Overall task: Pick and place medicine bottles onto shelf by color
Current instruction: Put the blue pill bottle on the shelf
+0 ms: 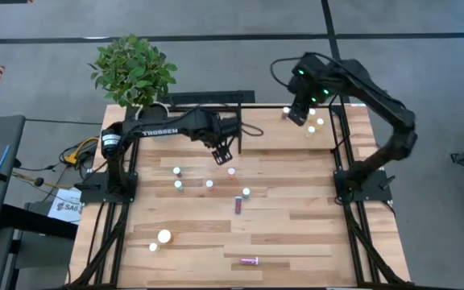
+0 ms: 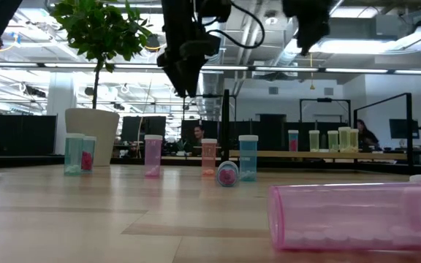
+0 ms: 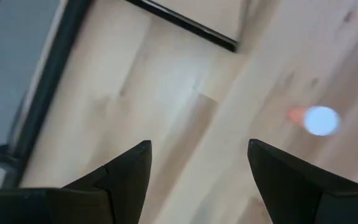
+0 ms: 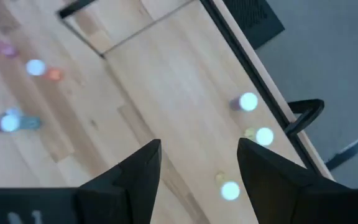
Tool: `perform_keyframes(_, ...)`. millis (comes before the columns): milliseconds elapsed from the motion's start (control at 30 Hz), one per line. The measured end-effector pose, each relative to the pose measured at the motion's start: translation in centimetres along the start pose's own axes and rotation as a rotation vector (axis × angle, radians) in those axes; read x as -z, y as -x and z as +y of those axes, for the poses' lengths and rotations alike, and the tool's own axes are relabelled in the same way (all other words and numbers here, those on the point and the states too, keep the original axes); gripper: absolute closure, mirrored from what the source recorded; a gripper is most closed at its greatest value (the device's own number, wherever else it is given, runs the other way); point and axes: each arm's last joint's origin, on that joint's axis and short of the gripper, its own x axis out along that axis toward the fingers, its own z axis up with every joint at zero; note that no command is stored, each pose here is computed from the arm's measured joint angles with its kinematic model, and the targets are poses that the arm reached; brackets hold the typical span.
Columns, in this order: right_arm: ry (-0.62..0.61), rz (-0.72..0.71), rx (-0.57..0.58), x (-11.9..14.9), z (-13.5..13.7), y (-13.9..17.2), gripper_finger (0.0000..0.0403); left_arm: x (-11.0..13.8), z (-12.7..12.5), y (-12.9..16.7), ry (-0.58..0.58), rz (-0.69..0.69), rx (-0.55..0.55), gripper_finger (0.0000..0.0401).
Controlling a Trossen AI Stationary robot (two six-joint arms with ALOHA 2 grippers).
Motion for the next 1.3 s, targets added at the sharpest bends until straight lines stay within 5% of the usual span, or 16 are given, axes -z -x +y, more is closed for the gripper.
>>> perform_keyframes(333,0.044,-0.004,-0.069,7.5,3.3,0.9,0.0168,4.1,-7.0,2.3,0.058,0.196,0.157,0.0147)
perform_keyframes(500,0.105,-0.145,-0.124,9.3,4.8,0.2,0.0168,5.1,-10.0,3.3,0.191,0.175,0.219,0.0147)
perform_keyframes(700,0.308,-0.329,-0.199,9.5,7.3,-0.3,0.0168,6.4,-12.7,4.3,0.280,0.147,0.243,0.0147)
perform_keyframes(967,0.336,-0.450,-0.266,6.3,10.8,-3.4,0.0168,8.5,-14.0,5.1,0.381,0.200,0.159,0.0147)
perform_keyframes(1300,0.365,-0.234,-0.289,5.7,14.9,-8.9,0.0168,13.0,-15.6,6.8,0.308,0.348,0.024,0.0147)
